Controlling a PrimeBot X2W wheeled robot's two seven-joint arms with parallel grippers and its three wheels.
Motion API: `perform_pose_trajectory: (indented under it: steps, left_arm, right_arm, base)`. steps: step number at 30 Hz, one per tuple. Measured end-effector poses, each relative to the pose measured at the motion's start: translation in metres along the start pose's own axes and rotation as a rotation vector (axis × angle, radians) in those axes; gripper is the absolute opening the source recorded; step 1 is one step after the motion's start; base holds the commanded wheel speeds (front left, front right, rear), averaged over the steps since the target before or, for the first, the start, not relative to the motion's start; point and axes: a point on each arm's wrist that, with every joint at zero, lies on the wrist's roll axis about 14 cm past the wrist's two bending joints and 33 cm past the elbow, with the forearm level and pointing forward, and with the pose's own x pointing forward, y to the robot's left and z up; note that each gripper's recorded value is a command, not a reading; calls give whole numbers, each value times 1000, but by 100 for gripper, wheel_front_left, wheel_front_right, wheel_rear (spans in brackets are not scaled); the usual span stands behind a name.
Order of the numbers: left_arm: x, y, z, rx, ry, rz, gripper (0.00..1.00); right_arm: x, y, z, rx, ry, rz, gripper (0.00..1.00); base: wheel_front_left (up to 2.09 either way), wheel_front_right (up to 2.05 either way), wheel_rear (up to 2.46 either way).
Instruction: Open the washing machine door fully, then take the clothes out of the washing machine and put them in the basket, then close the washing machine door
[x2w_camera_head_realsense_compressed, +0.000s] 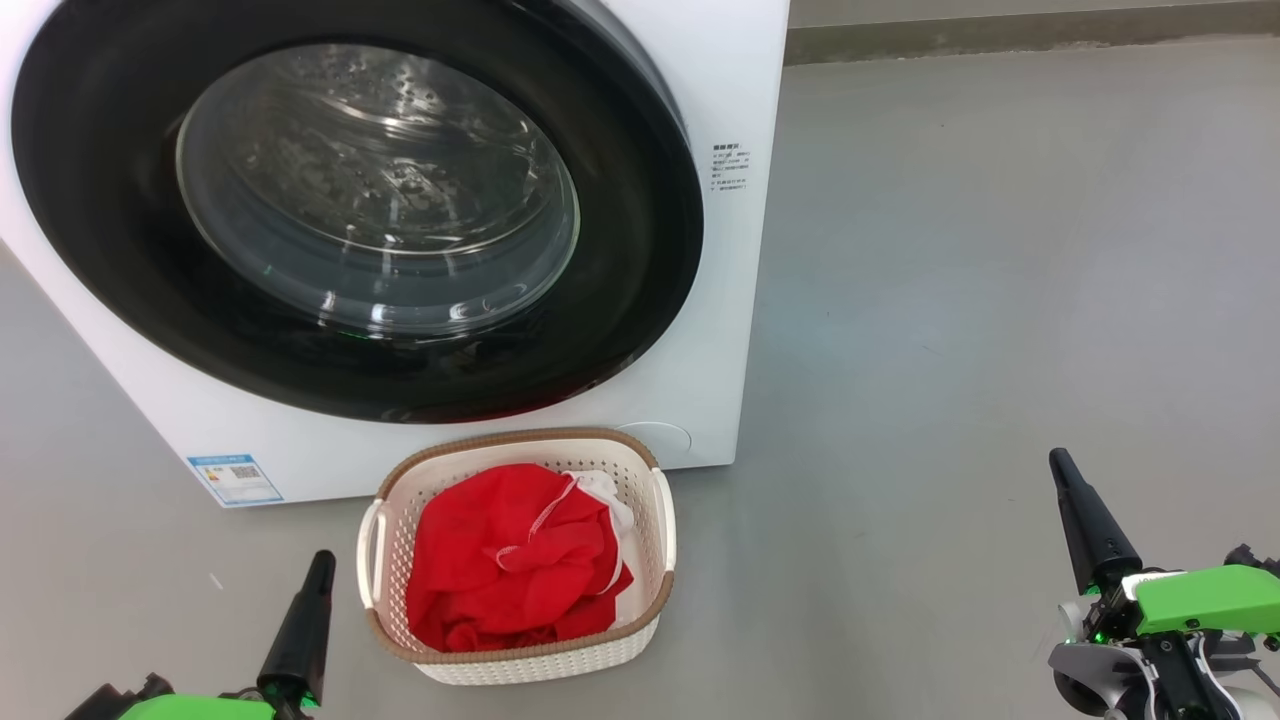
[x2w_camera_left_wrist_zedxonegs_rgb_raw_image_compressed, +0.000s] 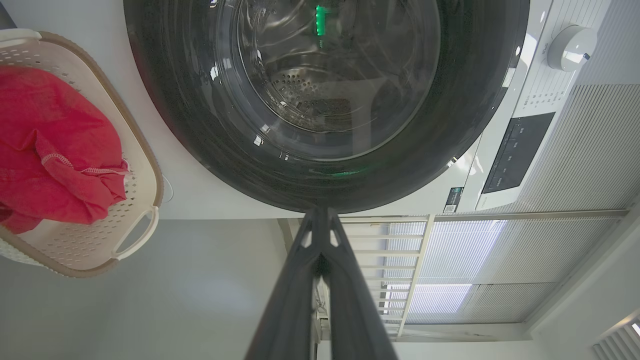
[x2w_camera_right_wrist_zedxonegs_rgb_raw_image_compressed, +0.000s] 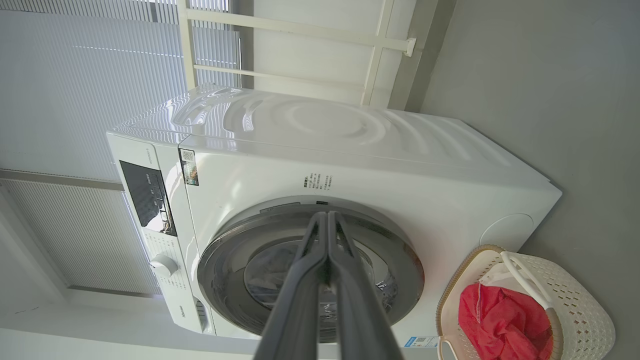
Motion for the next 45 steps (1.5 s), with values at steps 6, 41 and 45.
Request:
perform_pose_trajectory:
  steps: [6, 41, 45]
  left_arm:
    - [0, 0, 0, 0, 4, 0, 0]
    - [0, 0, 1, -9, -1, 0, 0]
    - [0, 0, 1, -10, -2, 0, 0]
  right_arm:
    - [0, 0, -1, 1, 5, 0, 0]
    - [0, 0, 3, 10, -4, 0, 0]
    - [0, 0, 3, 11, -5, 0, 0]
  base:
    - [0, 0, 0]
    - [0, 0, 0]
    - [0, 0, 0]
